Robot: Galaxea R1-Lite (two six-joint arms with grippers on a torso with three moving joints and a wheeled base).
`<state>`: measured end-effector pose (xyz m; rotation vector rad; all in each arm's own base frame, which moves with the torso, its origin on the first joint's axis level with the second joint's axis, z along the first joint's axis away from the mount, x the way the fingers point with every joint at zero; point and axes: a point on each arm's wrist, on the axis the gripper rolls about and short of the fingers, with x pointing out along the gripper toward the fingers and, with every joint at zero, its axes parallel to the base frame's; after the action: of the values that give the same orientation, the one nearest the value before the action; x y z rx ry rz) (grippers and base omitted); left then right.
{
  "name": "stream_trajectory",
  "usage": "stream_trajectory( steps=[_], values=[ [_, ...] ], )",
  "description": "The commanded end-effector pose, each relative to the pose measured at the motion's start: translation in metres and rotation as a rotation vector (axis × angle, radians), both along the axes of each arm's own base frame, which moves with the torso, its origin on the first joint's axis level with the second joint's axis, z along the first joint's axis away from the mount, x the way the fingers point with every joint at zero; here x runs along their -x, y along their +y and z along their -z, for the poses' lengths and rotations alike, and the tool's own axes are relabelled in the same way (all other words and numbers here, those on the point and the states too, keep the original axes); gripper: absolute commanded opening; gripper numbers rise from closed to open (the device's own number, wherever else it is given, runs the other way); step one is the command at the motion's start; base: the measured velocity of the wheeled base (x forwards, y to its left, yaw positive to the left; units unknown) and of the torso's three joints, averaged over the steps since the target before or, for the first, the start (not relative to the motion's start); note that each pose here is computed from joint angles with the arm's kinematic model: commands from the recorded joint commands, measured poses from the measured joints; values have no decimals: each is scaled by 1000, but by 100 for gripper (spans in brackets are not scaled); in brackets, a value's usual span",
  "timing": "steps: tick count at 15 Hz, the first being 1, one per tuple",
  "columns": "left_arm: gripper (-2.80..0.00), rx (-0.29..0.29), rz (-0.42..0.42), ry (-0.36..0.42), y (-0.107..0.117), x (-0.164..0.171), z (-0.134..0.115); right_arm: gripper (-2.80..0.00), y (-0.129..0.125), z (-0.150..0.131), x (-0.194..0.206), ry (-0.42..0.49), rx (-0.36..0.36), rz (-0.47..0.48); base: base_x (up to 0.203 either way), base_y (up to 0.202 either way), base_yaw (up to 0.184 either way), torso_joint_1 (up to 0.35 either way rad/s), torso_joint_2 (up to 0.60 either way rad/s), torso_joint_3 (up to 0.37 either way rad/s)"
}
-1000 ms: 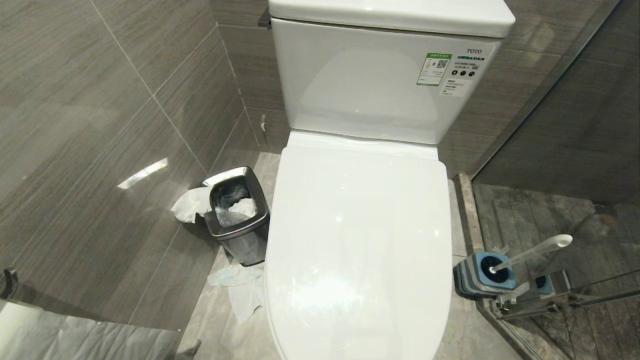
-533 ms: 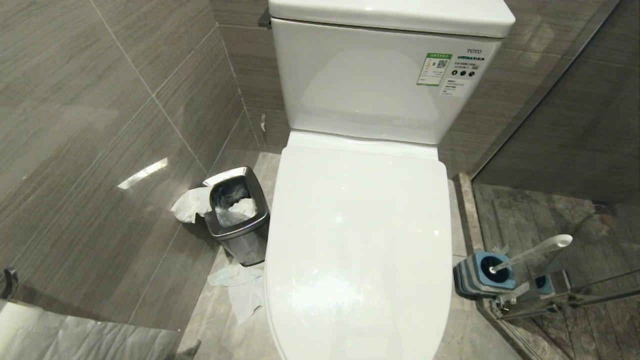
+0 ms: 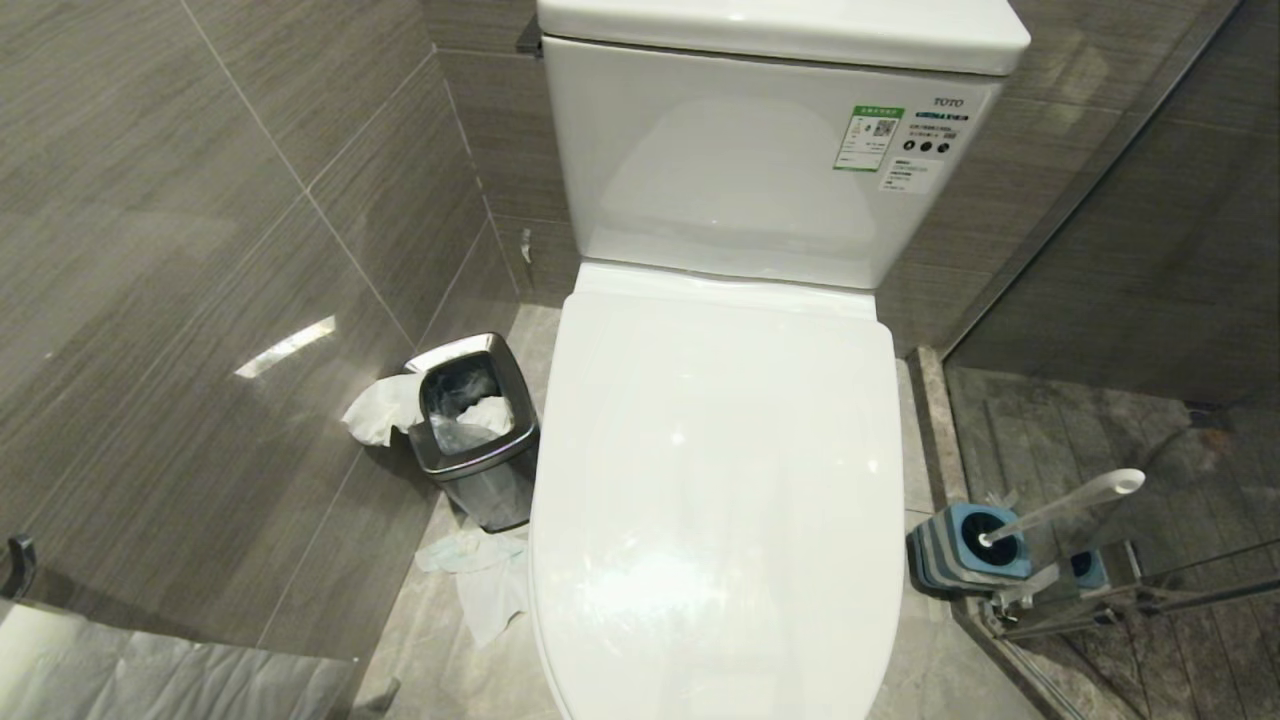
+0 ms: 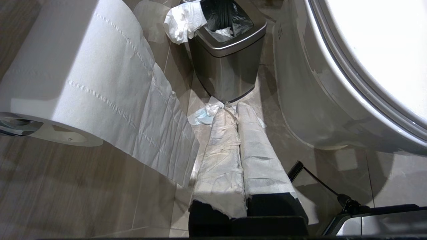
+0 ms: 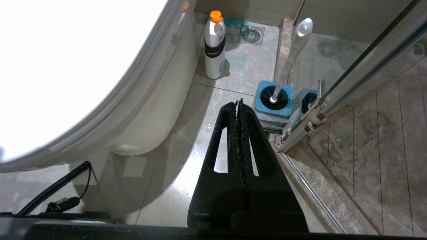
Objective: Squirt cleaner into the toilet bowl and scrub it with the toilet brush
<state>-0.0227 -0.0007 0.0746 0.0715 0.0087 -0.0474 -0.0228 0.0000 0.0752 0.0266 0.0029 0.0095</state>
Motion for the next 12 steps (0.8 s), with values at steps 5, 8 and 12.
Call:
stream_trajectory(
  steps=[5, 8, 12],
  values=[
    [-280, -1, 1, 3, 0, 0, 1, -280, 0, 0, 0, 2, -1, 0, 0, 0, 0, 0, 0, 0],
    [-280, -1, 1, 3, 0, 0, 1, -280, 0, 0, 0, 2, -1, 0, 0, 0, 0, 0, 0, 0],
    [-280, 0, 1, 3, 0, 0, 1, -280, 0, 0, 0, 2, -1, 3, 0, 0, 0, 0, 0, 0]
  ],
)
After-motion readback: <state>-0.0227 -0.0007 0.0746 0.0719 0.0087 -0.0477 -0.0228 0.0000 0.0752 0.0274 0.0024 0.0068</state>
